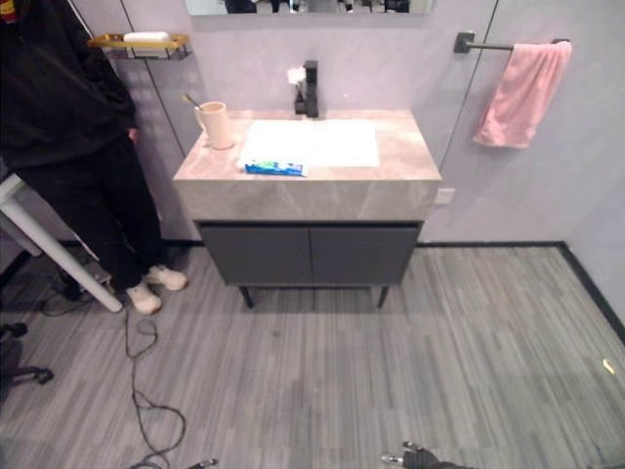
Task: Put brush and paste in cup on sink, flatten towel.
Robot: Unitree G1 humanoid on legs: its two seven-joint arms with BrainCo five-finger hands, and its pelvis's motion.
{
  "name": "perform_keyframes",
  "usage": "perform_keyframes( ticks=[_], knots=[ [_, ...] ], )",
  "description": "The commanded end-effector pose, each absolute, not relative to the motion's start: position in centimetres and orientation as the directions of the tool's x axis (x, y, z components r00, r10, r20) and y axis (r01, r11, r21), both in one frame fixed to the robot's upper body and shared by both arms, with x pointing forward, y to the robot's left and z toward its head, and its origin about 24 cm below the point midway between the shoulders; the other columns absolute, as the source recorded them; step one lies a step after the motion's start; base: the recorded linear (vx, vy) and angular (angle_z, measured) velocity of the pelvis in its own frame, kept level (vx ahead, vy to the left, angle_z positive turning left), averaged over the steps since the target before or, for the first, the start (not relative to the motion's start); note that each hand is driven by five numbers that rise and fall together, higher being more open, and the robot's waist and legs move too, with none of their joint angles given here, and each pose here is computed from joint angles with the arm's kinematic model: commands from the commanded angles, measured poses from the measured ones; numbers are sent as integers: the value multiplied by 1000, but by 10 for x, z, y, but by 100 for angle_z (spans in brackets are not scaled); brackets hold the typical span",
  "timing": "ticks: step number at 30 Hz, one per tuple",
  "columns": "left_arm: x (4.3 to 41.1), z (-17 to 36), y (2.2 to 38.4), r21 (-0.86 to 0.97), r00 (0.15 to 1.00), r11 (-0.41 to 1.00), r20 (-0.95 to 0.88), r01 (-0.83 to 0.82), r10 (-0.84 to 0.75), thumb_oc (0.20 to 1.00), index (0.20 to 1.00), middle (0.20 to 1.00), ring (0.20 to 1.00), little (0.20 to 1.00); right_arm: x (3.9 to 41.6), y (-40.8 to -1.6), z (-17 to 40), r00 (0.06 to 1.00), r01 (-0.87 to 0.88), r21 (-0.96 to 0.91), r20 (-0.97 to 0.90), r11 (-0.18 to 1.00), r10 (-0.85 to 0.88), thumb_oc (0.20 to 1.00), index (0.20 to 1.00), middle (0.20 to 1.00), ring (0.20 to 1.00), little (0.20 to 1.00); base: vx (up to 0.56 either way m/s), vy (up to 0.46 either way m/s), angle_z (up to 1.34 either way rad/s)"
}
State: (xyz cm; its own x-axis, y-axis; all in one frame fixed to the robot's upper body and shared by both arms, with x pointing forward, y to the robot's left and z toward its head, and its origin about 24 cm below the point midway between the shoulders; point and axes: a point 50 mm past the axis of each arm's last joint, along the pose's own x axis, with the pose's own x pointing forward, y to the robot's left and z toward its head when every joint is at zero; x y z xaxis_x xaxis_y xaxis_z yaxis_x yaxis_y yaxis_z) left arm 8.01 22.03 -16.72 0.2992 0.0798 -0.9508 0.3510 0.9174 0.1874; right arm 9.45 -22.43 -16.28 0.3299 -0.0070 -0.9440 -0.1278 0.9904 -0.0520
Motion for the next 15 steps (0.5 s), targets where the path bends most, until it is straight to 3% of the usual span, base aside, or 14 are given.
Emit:
perform_keyframes(
  ticks=[1, 15],
  knots=[
    [90, -164, 227, 214, 314, 905, -945, 368, 95, 1000, 1000, 1000, 1000, 1000, 103, -221, -162, 337, -154, -54, -941, 987, 2, 1000, 1000, 1000, 1000, 1000, 0, 0, 0],
    [71, -168, 228, 162, 250, 952, -964, 259, 96, 1000, 1000, 1000, 1000, 1000, 89, -217, -166, 304, -104, -4, -952, 995, 28, 1000, 1000, 1000, 1000, 1000, 1, 0, 0]
  ],
)
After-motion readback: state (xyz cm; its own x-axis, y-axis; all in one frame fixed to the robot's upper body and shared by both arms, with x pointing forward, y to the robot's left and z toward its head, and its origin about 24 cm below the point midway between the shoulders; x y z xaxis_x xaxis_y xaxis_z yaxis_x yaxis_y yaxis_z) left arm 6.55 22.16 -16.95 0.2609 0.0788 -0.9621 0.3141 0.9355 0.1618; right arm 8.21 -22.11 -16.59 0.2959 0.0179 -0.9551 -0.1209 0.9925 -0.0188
